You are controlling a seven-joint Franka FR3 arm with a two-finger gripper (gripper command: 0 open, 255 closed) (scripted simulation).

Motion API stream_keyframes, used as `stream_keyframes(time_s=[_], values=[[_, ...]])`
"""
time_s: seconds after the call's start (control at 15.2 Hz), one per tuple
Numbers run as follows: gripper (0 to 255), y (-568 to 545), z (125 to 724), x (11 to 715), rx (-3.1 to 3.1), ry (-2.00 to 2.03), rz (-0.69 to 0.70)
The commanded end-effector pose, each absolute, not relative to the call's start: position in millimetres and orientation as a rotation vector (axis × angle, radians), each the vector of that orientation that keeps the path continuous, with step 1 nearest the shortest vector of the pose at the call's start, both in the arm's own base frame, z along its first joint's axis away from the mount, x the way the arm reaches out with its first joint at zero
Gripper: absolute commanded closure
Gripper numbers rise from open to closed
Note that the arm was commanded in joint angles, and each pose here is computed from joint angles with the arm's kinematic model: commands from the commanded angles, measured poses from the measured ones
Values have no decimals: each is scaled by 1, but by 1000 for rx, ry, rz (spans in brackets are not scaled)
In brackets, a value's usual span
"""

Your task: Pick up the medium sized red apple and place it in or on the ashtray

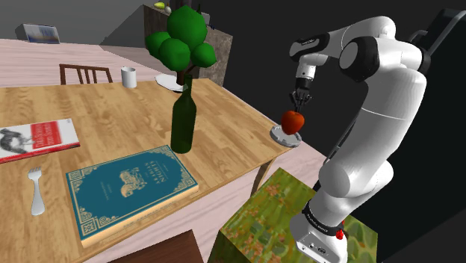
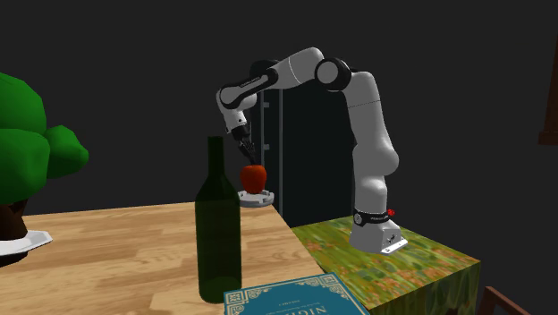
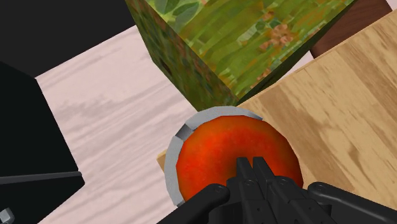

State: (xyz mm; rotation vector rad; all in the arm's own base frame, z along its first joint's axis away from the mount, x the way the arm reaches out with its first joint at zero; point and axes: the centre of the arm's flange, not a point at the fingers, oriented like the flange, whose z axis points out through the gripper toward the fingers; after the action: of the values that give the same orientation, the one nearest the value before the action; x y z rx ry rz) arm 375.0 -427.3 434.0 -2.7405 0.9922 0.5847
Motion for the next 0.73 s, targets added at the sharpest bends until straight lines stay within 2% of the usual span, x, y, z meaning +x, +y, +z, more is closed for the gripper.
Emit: stream_keyframes(time_s=[0.0,0.4,0.46,0.66], values=[[255,-428,428,375,-2741,992,584],[255,-428,428,375,-2741,992,584],[0,-428,428,375,-2741,992,584],[0,-428,429,375,-2741,992,584]])
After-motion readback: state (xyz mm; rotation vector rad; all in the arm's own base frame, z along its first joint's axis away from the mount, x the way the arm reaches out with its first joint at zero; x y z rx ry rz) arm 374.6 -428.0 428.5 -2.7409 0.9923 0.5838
